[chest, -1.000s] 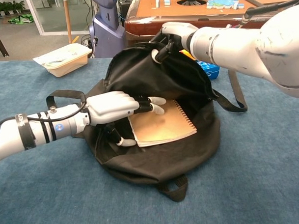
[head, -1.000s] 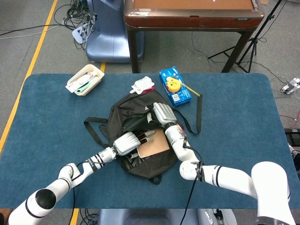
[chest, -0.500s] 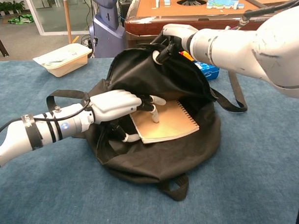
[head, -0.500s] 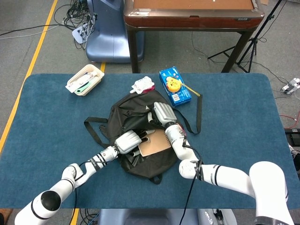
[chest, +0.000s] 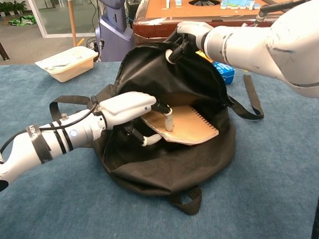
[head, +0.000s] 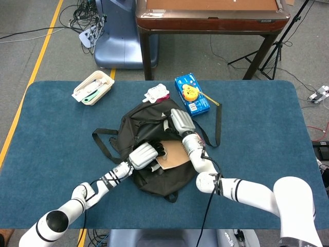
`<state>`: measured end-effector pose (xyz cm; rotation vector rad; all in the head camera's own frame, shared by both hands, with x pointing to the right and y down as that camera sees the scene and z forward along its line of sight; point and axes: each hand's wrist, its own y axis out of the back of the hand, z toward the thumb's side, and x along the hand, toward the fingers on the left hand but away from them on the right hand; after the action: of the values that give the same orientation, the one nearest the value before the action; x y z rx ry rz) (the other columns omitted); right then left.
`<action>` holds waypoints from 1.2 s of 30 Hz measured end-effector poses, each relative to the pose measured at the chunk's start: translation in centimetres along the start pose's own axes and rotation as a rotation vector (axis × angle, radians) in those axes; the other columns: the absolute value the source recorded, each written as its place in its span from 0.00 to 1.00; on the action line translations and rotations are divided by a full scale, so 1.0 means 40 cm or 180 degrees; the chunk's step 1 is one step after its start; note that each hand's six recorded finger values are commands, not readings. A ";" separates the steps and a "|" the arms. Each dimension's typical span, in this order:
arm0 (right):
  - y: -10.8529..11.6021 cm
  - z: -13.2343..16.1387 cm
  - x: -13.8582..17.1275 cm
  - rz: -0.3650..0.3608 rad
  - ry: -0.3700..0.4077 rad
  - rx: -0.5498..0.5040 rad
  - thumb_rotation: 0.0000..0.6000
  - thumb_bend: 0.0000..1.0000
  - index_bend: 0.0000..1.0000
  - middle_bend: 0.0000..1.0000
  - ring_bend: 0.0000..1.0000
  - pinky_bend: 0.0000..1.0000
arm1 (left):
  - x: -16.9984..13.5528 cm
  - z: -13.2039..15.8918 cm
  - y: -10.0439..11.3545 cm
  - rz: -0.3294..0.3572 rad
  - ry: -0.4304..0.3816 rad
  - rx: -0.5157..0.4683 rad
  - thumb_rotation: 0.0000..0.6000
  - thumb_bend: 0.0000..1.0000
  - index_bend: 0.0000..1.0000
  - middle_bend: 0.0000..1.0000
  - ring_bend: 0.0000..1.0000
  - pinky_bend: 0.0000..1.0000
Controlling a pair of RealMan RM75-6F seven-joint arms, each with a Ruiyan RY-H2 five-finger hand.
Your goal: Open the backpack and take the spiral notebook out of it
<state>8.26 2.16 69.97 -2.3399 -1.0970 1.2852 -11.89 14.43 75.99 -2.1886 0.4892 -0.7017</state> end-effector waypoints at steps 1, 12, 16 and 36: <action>0.003 -0.003 -0.002 -0.0012 -0.0013 0.0000 1.00 0.70 0.70 0.48 0.24 0.27 | -0.001 0.008 0.002 0.0028 -0.0031 -0.0071 1.00 0.42 0.56 0.53 0.36 0.16; 0.018 -0.034 -0.009 -0.0046 -0.0077 0.0001 1.00 0.70 0.70 0.48 0.24 0.27 | -0.027 0.054 0.053 0.0358 -0.0303 -0.0628 1.00 0.45 0.64 0.62 0.43 0.22; 0.017 -0.045 -0.004 -0.0014 -0.0074 -0.0009 1.00 0.70 0.70 0.48 0.24 0.27 | -0.048 0.063 0.088 0.0495 -0.0389 -0.0798 1.00 0.45 0.65 0.63 0.48 0.26; -0.061 -0.047 0.120 0.0541 0.0536 0.0442 1.00 0.45 0.11 0.19 0.04 0.12 | -0.234 0.043 0.343 0.1072 -0.0293 -0.1530 1.00 0.45 0.65 0.65 0.51 0.34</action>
<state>10.12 7.51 69.43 -2.4261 -0.7477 1.1521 -19.69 11.87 61.45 -2.4721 1.0344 -0.3183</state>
